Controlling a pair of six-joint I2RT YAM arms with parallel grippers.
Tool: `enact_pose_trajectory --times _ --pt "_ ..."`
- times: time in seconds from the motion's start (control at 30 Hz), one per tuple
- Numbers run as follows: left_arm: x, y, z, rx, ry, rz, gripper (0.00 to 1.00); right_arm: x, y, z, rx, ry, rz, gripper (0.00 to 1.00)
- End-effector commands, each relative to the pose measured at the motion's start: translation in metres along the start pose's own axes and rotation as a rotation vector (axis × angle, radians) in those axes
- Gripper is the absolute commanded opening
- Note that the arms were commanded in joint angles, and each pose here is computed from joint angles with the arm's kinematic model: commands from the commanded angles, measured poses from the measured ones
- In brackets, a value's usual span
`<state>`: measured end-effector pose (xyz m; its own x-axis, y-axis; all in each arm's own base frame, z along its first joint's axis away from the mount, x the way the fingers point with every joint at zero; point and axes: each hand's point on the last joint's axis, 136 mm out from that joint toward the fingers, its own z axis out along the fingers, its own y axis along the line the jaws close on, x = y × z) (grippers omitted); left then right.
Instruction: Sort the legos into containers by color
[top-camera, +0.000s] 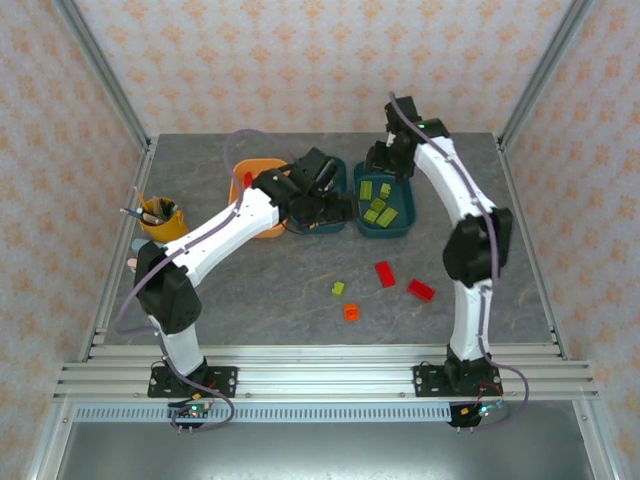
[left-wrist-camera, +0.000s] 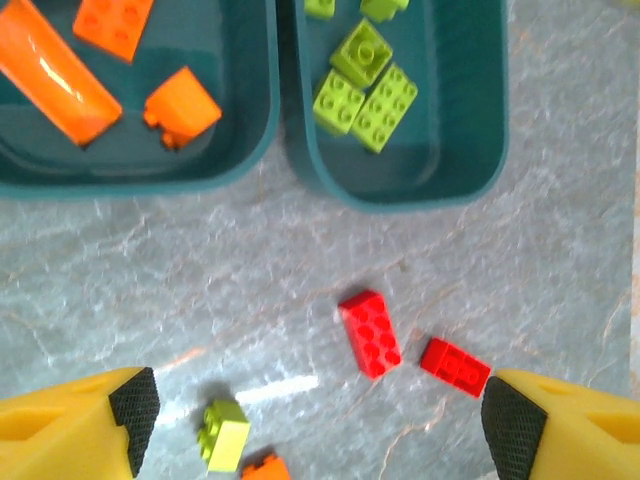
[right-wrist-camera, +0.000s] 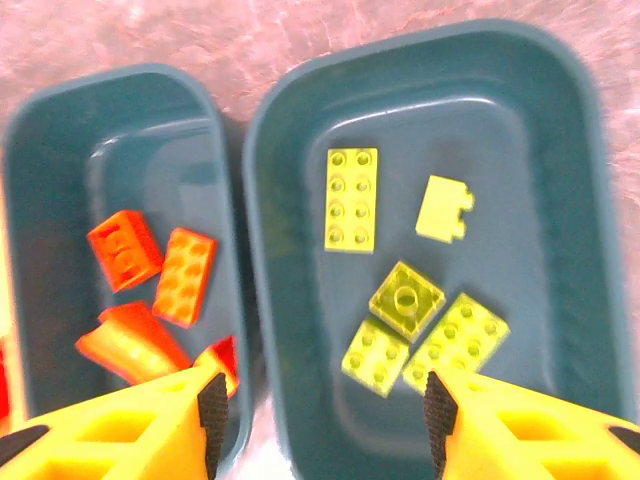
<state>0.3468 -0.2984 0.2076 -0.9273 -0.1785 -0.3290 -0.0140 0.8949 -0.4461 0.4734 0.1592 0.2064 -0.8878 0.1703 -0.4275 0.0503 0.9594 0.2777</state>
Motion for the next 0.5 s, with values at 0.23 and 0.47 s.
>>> enact_pose_trajectory --times 0.23,0.47 --pt "0.082 0.020 0.000 -0.083 0.115 -0.010 0.84 0.119 -0.026 -0.106 -0.029 -0.073 0.079 0.56" --pt "0.117 0.015 0.017 -0.107 0.130 -0.067 0.85 0.207 -0.056 -0.131 -0.058 -0.032 0.176 0.57"
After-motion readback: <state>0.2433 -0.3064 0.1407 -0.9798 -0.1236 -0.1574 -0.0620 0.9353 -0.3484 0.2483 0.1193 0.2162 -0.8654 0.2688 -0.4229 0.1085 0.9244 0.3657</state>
